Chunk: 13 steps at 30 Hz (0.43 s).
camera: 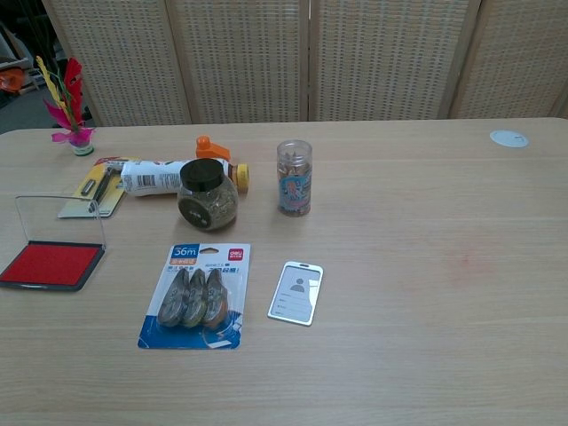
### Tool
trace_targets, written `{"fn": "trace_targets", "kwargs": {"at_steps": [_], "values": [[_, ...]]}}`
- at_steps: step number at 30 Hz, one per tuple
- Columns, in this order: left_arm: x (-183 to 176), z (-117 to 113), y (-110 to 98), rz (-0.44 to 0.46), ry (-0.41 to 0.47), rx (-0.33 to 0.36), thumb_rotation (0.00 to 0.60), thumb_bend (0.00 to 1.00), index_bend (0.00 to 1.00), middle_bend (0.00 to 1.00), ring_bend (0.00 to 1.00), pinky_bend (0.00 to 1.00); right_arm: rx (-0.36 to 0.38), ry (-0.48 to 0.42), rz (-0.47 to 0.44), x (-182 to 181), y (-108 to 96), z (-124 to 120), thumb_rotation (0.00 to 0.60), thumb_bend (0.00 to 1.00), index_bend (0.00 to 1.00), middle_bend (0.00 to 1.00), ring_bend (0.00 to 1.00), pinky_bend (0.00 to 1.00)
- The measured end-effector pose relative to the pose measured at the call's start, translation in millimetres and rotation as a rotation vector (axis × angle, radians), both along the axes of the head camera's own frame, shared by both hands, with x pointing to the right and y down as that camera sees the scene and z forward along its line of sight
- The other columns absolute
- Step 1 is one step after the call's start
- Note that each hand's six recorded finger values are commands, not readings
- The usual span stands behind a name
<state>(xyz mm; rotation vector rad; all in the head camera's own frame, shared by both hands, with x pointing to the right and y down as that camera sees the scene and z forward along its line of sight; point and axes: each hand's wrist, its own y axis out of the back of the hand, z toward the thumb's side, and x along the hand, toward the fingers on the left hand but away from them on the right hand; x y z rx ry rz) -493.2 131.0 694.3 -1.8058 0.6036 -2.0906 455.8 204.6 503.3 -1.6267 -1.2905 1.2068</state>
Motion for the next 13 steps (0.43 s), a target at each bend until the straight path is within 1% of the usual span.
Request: {"fn": "trace_targets", "kwargs": {"at_steps": [2, 3, 5, 6, 7, 8, 9, 10, 11, 12, 13], "values": [[0.9, -4.4, -1.7, -0.001, 0.008, 0.017, 0.6, 0.36, 0.46, 0.9, 0.95, 0.94, 0.002, -0.002, 0.0, 0.1, 0.0, -0.6, 0.6, 0.0, 0.0, 0.0, 0.0, 0.0], [1.3, -7.0, -2.7, 0.001, 0.011, 0.028, 0.6, 0.35, 0.45, 0.88, 0.92, 0.94, 0.003, -0.003, 0.0, 0.1, 0.0, -1.0, 0.6, 0.0, 0.0, 0.0, 0.0, 0.0], [3.2, -15.0, -4.7, 0.006, 0.026, 0.056, 0.6, 0.3, 0.38, 0.75, 0.8, 0.88, 0.004, -0.004, -0.001, 0.0, 0.1, -1.4, 0.6, 0.0, 0.0, 0.0, 0.0, 0.0], [4.5, -19.3, -5.5, 0.007, 0.035, 0.07, 0.6, 0.27, 0.32, 0.61, 0.66, 0.79, 0.005, -0.004, -0.001, -0.1, 0.1, -1.6, 0.6, 0.0, 0.0, 0.0, 0.0, 0.0], [6.2, -25.3, -6.6, 0.007, 0.05, 0.093, 0.6, 0.23, 0.23, 0.41, 0.48, 0.65, 0.006, -0.004, -0.001, -0.1, 0.2, -2.0, 0.6, 0.0, 0.0, 0.0, 0.0, 0.0], [7.7, -30.1, -7.1, 0.008, 0.063, 0.114, 0.6, 0.21, 0.17, 0.27, 0.34, 0.54, 0.008, -0.005, -0.002, -0.2, 0.2, -2.5, 0.6, 0.0, 0.0, 0.0, 0.0, 0.0], [8.8, -35.3, -7.2, 0.009, 0.075, 0.138, 0.6, 0.16, 0.08, 0.11, 0.16, 0.38, 0.01, -0.005, -0.002, -0.4, 0.2, -3.0, 0.6, 0.0, 0.0, 0.0, 0.0, 0.0], [10.1, -42.8, -7.2, 0.012, 0.093, 0.176, 0.6, 0.12, 0.03, 0.02, 0.05, 0.25, 0.013, -0.007, -0.003, -0.5, 0.2, -3.4, 0.6, 0.0, 0.0, 0.0, 0.0, 0.0], [11.0, -48.7, -7.1, 0.015, 0.107, 0.209, 0.6, 0.09, 0.01, 0.0, 0.01, 0.17, 0.014, -0.008, -0.002, -0.7, 0.3, -3.5, 0.6, 0.0, 0.0, 0.0, 0.0, 0.0], [11.9, -54.7, -7.1, 0.019, 0.122, 0.245, 0.6, 0.05, 0.0, 0.0, 0.0, 0.09, 0.015, -0.008, -0.003, -0.8, 0.3, -3.7, 0.6, 0.0, 0.0, 0.0, 0.0, 0.0], [12.8, -63.0, -6.8, 0.023, 0.142, 0.297, 0.6, 0.03, 0.0, 0.0, 0.0, 0.05, 0.018, -0.009, -0.004, -1.0, 0.3, -4.0, 0.6, 0.0, 0.0, 0.0, 0.0, 0.0]]}}
